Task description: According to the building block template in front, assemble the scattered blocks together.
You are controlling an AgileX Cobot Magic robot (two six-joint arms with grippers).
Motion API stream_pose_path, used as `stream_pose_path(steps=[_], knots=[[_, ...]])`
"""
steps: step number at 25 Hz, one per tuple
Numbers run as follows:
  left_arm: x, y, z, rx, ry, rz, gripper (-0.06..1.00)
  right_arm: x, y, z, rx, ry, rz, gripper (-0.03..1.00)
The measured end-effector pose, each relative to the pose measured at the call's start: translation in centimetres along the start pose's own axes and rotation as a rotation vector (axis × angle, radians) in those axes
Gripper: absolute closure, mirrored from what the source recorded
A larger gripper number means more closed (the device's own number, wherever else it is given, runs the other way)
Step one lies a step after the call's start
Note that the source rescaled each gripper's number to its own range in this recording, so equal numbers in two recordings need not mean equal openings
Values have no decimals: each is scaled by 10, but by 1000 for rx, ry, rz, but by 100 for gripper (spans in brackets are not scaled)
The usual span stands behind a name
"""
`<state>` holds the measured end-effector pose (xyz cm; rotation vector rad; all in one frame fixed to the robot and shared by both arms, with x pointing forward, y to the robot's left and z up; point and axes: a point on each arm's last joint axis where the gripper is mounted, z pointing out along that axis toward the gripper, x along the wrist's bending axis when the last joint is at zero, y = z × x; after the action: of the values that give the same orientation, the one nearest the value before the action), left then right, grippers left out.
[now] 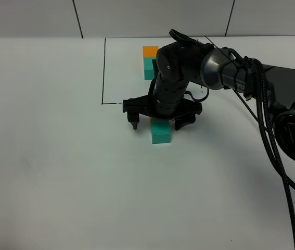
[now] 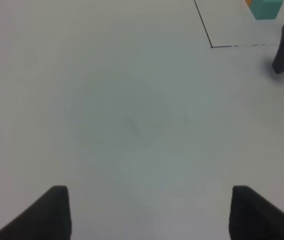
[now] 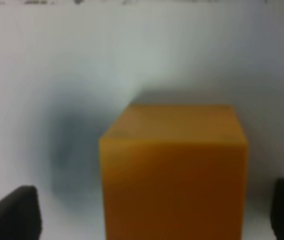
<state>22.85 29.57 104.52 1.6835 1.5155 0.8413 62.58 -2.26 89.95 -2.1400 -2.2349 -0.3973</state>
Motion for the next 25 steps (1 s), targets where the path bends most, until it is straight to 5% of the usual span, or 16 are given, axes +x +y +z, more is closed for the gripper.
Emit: stream_pose_path(steps=[7, 14, 19, 25], knots=[[0, 0, 0, 0, 0, -1, 53, -20, 16, -42, -59, -12, -50, -3], [0, 0, 0, 0, 0, -1, 53, -145, 43, -96, -162, -55, -19, -3], [0, 0, 0, 0, 0, -1, 53, -214, 5, -148, -290, -97, 45, -3], [0, 0, 0, 0, 0, -1, 53, -230, -69, -215, -395, -129, 52, -3]])
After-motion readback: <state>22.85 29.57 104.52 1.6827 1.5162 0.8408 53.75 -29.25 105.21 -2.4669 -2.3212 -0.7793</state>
